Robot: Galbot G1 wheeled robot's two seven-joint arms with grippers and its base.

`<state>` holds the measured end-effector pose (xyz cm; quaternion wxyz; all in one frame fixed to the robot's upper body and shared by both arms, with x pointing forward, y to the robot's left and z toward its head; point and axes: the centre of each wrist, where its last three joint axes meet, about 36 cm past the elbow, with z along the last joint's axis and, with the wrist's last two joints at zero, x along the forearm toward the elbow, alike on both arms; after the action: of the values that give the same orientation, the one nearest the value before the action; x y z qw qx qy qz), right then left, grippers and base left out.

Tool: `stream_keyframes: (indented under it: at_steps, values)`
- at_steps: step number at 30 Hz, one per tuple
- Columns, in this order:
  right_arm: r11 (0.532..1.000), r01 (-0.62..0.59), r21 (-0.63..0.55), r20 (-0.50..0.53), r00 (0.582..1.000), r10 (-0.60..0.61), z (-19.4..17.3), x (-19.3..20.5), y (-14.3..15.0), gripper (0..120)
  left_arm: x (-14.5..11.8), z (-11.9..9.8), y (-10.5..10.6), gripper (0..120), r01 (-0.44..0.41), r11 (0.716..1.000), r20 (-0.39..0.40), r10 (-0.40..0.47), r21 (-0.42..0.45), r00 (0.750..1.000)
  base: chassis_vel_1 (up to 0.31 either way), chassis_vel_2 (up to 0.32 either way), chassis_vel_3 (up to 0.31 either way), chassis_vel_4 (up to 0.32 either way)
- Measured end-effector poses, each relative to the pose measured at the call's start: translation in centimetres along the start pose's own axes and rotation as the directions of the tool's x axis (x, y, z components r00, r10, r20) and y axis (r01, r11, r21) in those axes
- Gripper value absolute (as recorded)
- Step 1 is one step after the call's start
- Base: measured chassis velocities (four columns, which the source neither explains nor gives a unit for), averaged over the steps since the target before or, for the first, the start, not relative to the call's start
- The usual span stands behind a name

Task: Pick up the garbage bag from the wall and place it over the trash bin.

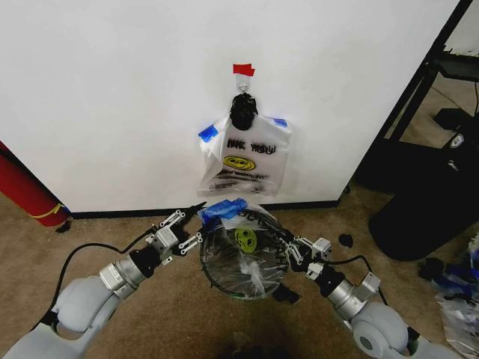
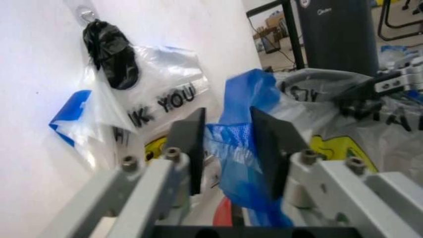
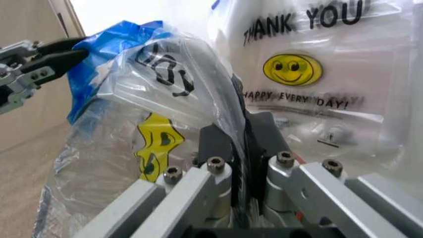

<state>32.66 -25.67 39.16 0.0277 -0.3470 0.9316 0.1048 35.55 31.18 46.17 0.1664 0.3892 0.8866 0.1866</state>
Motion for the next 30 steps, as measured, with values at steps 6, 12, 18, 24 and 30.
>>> stream_keyframes:
  at_steps: [6, 12, 18, 24, 30]
  values:
    - [1.0, -0.002, 0.005, 0.007, 1.0, 0.002, -0.2, 0.0, 0.1, 1, 0.1, -0.4, -0.3, 3, -0.003, 1.0, 0.006, 0.003, 0.0, 1.0, 0.0, 0.0, 0.0, 0.0]
    - [1.0, 0.014, 0.015, 0.013, 1.0, -0.014, -0.1, 0.1, 0.0, 1, -0.1, -0.9, -0.1, 0, 0.031, 1.0, 0.006, -0.031, -0.005, 1.0, 0.0, 0.0, 0.0, 0.0]
    - [0.989, 0.142, 0.046, 0.023, 0.989, -0.143, 0.4, 0.7, -1.3, 1, -0.1, -0.9, 0.8, 0, 0.063, 0.998, -0.043, -0.063, 0.001, 0.997, 0.0, 0.0, 0.0, 0.0]
    - [0.954, 0.287, 0.085, 0.031, 0.956, -0.29, 0.7, 1.0, -3.1, 1, 0.2, 0.4, 1.4, 0, 0.061, 0.997, -0.112, -0.054, 0.057, 0.992, 0.0, 0.0, 0.0, 0.0]
    - [0.934, 0.354, 0.047, 0.074, 0.931, -0.357, 0.9, 0.8, -4.0, 1, 0.4, 2.5, 1.5, 0, 0.066, 0.995, -0.176, -0.051, 0.078, 0.983, 0.0, 0.0, 0.0, 0.0]
